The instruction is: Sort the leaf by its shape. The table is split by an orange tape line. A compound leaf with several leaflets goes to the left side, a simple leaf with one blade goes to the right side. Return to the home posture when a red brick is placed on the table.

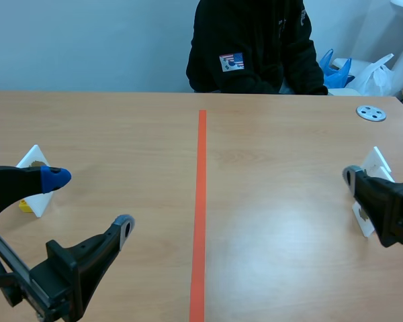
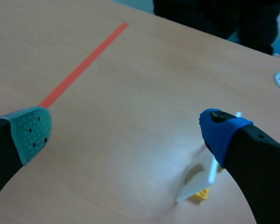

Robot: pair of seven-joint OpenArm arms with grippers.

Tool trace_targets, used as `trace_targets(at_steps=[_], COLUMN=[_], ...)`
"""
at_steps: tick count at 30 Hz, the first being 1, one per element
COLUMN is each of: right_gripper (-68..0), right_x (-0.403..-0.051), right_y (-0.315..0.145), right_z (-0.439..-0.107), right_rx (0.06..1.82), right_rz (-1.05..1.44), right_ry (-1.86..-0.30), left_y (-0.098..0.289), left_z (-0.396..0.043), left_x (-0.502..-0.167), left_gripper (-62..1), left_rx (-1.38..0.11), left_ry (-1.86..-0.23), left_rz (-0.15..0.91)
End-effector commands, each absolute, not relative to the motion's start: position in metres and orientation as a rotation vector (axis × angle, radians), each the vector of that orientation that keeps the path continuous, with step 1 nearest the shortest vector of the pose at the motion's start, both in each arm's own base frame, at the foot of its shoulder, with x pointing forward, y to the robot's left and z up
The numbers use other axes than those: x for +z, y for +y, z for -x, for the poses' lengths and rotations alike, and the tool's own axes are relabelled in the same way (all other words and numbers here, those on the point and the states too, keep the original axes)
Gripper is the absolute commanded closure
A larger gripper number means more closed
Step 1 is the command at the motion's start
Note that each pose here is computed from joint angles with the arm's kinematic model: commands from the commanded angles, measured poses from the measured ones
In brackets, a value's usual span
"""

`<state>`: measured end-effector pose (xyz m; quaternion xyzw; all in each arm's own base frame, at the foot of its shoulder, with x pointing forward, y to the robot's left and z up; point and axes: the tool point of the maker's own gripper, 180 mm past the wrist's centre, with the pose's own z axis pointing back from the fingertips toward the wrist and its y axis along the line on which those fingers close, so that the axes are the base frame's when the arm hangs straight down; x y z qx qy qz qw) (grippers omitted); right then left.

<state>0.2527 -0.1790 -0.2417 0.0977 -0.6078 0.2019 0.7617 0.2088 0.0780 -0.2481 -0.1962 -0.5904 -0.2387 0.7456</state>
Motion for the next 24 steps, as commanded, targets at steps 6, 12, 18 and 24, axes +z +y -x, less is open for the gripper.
trace_targets(at_steps=[6, 12, 18, 24], right_gripper=[-67.9, -67.9, -67.9, -67.9], right_x=[-0.238, -0.244, -0.249, -0.249], right_y=[-0.140, -0.129, -0.126, -0.117], right_z=[-0.240, -0.226, -0.216, -0.213], right_rx=[0.499, 0.483, 0.457, 0.458], right_rz=[-0.315, -0.345, -0.366, -0.398], right_ry=[-1.299, -1.260, -1.238, -1.238], left_y=[0.079, 0.081, 0.083, 0.083], left_z=[-0.212, -0.211, -0.210, -0.210], left_x=[-0.242, -0.244, -0.247, -0.249], left_gripper=[-62.3, -62.3, -62.3, -62.3], left_rx=[-0.519, -0.555, -0.574, -0.575], left_ry=[-1.313, -1.296, -1.277, -1.266], left_rz=[0.425, 0.419, 0.412, 0.410])
